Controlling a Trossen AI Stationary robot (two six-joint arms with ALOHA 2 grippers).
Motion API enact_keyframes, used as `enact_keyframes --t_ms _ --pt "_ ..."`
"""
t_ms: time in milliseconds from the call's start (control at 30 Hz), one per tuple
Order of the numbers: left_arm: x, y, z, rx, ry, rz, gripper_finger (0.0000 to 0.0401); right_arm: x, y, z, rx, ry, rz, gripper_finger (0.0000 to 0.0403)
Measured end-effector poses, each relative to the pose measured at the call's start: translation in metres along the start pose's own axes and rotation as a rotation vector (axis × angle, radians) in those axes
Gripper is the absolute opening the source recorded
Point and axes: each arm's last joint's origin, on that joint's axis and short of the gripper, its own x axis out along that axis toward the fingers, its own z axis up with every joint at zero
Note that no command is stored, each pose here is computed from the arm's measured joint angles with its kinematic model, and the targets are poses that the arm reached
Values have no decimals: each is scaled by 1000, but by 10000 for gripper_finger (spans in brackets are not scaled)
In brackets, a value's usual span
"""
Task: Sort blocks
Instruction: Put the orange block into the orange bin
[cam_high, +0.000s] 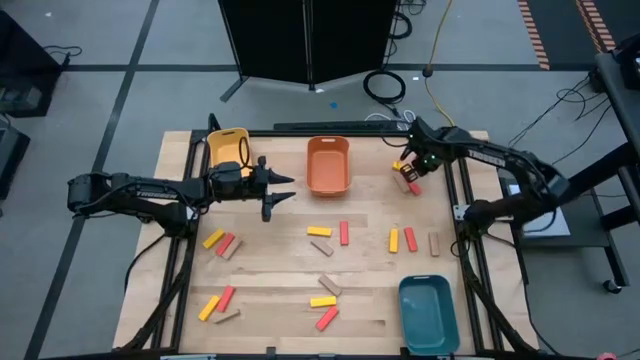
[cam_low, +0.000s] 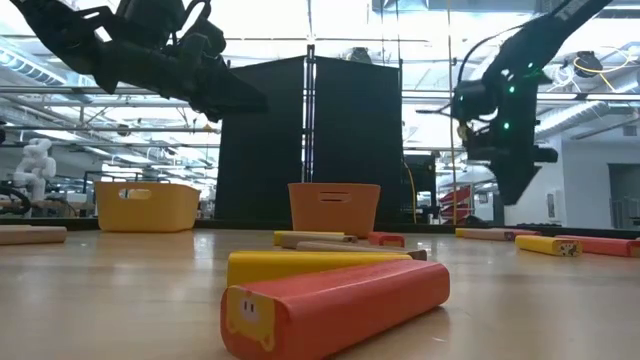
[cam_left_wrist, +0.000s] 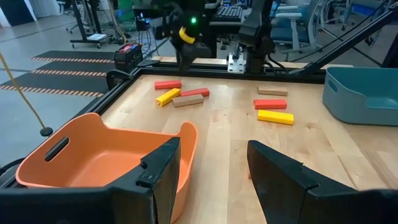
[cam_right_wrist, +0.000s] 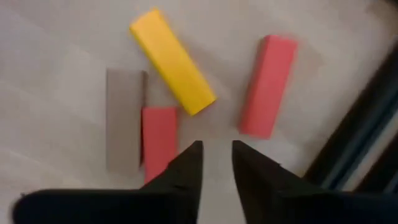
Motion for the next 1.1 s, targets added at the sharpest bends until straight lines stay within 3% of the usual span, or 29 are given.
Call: enact_keyframes --t_ms 167,400,567,833,1100 --pt "0 0 -1 -19 7 0 184 10 12 -7 -40 157 136 159" --pt "0 0 -4 -25 44 -2 184 7 25 -11 -75 137 74 220" --pt "0 0 -4 -30 44 -2 184 11 31 -13 -91 105 71 230" --pt "0 0 -5 -33 57 -3 184 28 29 -31 -87 168 68 227" --pt "0 0 -6 -33 62 -3 184 43 29 -37 -71 116 84 218"
